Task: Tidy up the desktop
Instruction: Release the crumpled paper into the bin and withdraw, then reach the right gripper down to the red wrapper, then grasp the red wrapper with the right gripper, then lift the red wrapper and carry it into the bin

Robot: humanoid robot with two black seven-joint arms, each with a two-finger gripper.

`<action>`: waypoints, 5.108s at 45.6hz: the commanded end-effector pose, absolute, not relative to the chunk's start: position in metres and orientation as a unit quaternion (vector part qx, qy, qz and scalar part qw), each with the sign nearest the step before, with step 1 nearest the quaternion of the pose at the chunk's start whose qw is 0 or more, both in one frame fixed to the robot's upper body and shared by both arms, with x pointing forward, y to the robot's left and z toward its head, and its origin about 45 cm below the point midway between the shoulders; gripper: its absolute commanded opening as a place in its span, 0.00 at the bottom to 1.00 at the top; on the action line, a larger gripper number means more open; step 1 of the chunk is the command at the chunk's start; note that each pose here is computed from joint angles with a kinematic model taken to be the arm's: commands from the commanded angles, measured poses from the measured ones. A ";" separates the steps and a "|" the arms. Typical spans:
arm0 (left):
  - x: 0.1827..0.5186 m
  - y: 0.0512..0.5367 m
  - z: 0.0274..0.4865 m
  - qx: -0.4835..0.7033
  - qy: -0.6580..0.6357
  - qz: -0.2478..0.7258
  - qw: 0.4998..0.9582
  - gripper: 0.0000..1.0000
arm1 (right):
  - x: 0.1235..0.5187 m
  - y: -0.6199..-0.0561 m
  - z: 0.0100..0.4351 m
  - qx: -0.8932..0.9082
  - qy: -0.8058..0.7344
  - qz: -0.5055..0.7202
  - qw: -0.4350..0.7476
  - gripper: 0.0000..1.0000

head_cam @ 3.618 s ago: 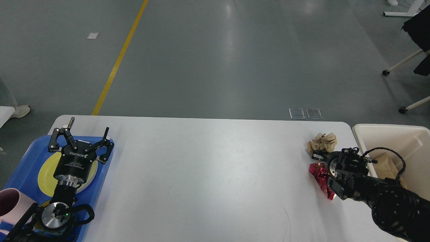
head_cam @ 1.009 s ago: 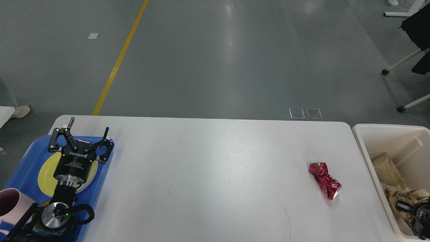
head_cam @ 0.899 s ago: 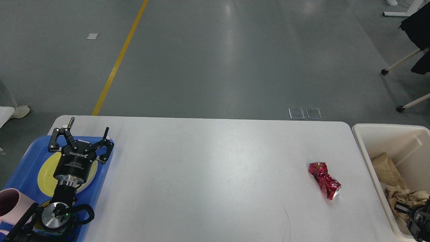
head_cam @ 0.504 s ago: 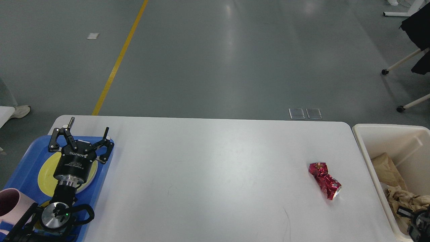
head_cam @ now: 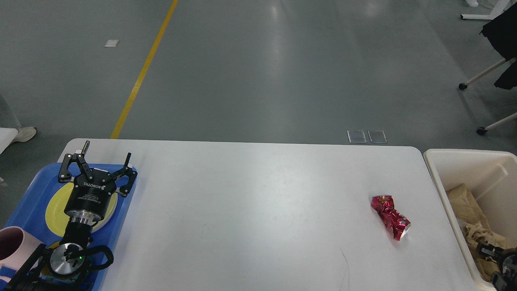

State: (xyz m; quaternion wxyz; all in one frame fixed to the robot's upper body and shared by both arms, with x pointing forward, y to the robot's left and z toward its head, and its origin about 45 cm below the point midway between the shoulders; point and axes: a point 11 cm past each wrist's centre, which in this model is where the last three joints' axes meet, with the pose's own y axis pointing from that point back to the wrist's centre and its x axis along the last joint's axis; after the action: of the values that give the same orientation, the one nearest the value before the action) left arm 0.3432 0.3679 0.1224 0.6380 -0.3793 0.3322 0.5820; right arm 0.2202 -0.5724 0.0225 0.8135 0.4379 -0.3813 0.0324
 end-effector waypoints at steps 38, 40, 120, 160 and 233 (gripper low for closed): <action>0.343 0.368 0.122 -0.379 0.332 0.582 0.638 0.97 | 0.326 -0.532 0.234 0.463 -0.242 0.025 0.852 1.00; 0.343 0.368 0.122 -0.380 0.333 0.582 0.637 0.97 | 0.337 -0.513 0.250 0.466 -0.212 0.035 0.858 1.00; 0.343 0.368 0.123 -0.380 0.331 0.580 0.639 0.97 | 0.344 -0.367 0.073 0.619 -0.015 0.166 0.767 1.00; 0.343 0.368 0.123 -0.380 0.332 0.581 0.638 0.97 | 0.335 -0.354 0.041 0.628 -0.046 0.189 0.754 0.93; 0.343 0.368 0.123 -0.380 0.332 0.581 0.639 0.97 | 0.333 -0.343 0.251 0.648 -0.130 0.003 0.750 0.00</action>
State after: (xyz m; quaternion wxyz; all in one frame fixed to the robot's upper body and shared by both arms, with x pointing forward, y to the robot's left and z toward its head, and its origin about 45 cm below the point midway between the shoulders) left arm 0.3431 0.3677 0.1228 0.6390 -0.3804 0.3316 0.5805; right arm 0.3358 -0.3502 0.1955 0.7491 0.6541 -0.1048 0.0050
